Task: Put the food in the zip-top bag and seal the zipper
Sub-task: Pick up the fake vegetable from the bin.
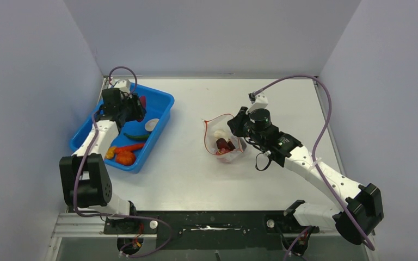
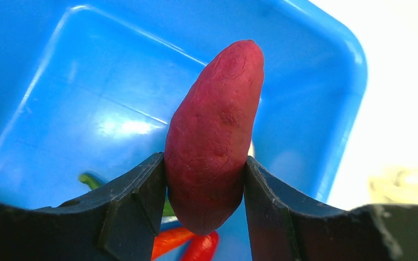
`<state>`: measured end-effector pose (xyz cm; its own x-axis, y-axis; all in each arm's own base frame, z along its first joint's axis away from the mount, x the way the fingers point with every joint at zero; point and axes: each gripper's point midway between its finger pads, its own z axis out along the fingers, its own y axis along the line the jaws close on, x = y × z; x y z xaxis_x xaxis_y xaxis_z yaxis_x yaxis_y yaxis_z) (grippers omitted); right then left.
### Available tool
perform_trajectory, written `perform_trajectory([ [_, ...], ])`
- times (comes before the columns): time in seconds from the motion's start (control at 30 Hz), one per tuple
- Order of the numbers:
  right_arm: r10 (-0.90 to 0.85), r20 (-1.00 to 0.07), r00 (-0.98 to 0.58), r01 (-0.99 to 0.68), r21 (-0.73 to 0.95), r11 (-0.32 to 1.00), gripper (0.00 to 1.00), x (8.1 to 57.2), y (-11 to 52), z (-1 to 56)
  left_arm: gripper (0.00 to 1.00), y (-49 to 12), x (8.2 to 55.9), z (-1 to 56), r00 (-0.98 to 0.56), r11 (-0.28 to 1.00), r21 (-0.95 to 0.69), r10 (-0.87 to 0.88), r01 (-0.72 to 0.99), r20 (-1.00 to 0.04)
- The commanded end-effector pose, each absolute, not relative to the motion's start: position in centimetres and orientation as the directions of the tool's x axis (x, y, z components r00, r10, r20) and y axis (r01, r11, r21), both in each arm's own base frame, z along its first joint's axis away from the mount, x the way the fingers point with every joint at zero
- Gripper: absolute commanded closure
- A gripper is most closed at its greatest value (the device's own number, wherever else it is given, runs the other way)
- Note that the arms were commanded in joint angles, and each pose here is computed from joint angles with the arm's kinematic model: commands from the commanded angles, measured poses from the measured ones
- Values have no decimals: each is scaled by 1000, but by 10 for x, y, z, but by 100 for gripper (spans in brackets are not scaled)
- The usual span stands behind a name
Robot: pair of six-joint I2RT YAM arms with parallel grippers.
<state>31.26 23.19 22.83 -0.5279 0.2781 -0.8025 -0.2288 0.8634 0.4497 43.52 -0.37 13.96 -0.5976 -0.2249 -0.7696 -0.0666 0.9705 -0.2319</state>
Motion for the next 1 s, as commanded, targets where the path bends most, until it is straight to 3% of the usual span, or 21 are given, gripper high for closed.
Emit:
perform_trajectory([
  [0.0,339,-825,-453,-250,482,840,100,317,229,263,64,-35,428,188,-522,923,-380,-292,67,-802],
  [0.4,374,-772,-515,-220,540,813,100,317,243,248,65,-105,371,253,-506,754,-531,-308,386,-806],
  [0.97,370,-774,-513,-221,536,815,100,326,250,248,67,-215,309,305,-615,450,-693,-331,563,-715],
])
